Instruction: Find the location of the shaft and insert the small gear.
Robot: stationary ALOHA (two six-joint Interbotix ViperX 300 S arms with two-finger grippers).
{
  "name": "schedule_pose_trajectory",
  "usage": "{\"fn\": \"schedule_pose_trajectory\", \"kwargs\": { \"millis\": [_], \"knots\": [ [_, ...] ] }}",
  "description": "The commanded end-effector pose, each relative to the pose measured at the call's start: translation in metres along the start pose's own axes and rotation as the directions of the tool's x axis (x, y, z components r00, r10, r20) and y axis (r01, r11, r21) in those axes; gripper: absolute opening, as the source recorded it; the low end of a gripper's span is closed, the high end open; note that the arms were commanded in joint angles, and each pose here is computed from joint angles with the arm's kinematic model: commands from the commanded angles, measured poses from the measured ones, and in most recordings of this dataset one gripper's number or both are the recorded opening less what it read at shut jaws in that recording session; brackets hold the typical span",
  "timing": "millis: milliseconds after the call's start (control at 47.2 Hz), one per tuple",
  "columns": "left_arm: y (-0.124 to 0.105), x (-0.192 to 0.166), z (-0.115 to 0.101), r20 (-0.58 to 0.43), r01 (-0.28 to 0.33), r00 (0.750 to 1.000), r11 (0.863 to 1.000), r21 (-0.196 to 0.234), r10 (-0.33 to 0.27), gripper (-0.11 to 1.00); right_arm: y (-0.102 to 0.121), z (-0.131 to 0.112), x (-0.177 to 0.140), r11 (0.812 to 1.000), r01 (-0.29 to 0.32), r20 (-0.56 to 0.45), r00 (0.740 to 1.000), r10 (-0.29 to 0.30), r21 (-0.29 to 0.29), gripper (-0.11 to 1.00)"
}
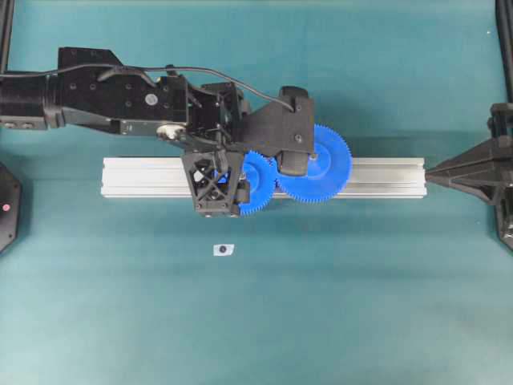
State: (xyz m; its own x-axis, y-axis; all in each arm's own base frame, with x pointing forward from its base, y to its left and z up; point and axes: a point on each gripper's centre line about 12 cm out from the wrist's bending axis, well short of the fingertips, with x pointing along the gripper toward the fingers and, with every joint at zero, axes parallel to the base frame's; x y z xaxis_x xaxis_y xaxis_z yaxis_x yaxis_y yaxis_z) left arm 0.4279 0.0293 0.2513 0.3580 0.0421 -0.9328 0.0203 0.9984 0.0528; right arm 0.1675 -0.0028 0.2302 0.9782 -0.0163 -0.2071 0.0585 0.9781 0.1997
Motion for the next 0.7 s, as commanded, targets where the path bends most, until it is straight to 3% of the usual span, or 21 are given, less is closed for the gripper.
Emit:
{"fn": "schedule_pose_trajectory", "kwargs": {
  "millis": [0, 233, 677],
  "knots": [
    [-0.0003, -0.0204, 0.0091, 0.063, -0.008, 0.998, 1.000, 0.005, 0.008, 0.83, 0.0007, 0.0047, 0.0008, 1.000, -0.001, 0.014, 1.000, 0.001, 0.013, 0.00],
    [-0.0006, -0.0164, 0.0055, 0.027, -0.005, 1.000, 1.000, 0.007, 0.005, 0.89, 0.0003, 0.0028, 0.0008, 1.000, 0.000, 0.009, 1.000, 0.000, 0.013, 0.00],
    [-0.0005, -0.0170, 0.0067, 0.026, -0.005, 1.000, 1.000, 0.007, 0.005, 0.89, 0.0003, 0.0028, 0.0008, 1.000, 0.000, 0.009, 1.000, 0.000, 0.013, 0.00]
  ]
}}
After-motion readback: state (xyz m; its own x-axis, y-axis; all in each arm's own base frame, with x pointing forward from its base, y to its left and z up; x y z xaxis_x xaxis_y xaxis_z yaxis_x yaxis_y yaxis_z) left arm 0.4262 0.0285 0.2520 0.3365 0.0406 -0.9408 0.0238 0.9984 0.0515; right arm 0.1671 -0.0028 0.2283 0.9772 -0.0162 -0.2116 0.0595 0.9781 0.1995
